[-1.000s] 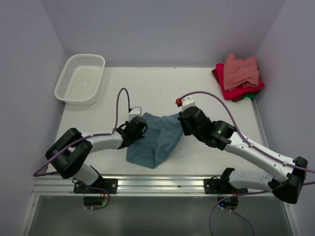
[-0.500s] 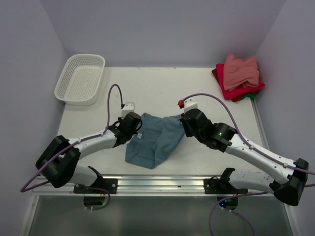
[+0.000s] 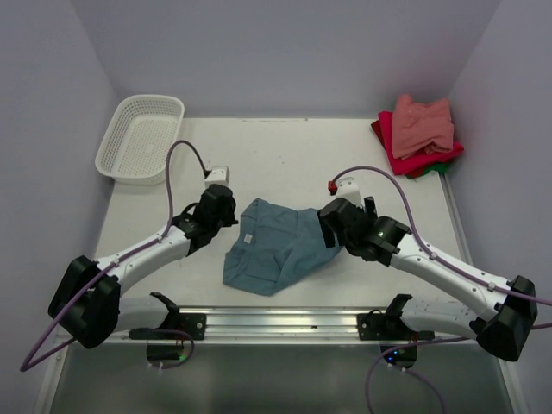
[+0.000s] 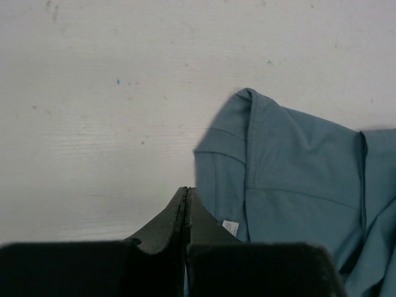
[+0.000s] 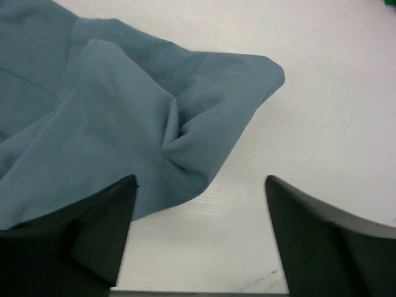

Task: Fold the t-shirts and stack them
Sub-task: Flatten the tshirt out

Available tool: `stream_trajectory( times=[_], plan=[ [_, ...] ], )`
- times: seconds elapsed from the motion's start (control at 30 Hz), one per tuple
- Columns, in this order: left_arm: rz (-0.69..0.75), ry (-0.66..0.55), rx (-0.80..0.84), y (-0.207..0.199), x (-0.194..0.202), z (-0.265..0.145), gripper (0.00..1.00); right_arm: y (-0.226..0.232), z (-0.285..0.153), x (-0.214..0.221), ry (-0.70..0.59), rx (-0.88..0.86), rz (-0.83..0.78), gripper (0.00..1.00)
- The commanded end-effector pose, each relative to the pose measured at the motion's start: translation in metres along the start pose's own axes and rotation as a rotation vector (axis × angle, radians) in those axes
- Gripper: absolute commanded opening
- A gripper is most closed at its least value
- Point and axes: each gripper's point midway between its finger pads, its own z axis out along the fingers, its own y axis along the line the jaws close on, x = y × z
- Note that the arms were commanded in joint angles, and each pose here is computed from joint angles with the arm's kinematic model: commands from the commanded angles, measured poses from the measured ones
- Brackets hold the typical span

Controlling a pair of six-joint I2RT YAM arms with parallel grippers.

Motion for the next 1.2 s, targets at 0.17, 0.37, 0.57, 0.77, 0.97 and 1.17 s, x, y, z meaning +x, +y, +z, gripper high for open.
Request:
stream_trajectory(
  times=[0.17,0.37,0.57,0.77,0.97,1.17],
  plan=[
    [0.064,0.069,0.390,-0.078,-0.005,-0.005,0.18,0.000,-0.004,0.002,0.000,0.014,0.112,0.99],
    [0.057,0.288,0.436,-0.092,0.040,0.008,0.31,0.011,-0.001,-0.009,-0.029,-0.028,0.120,0.99],
    [0.061,0.460,0.308,-0.069,0.089,-0.019,0.45,0.011,0.002,-0.013,-0.035,-0.012,0.097,0.99],
    [0.025,0.481,0.310,-0.054,0.106,-0.060,0.66,0.015,0.005,-0.017,-0.046,-0.014,0.088,0.99],
    [-0.018,0.537,0.380,-0.052,0.133,-0.070,0.66,0.018,0.007,-0.021,-0.044,-0.015,0.080,0.99],
    [-0.044,0.494,0.462,-0.063,0.130,-0.072,0.64,0.018,0.007,-0.022,-0.047,-0.015,0.078,0.99]
  ],
)
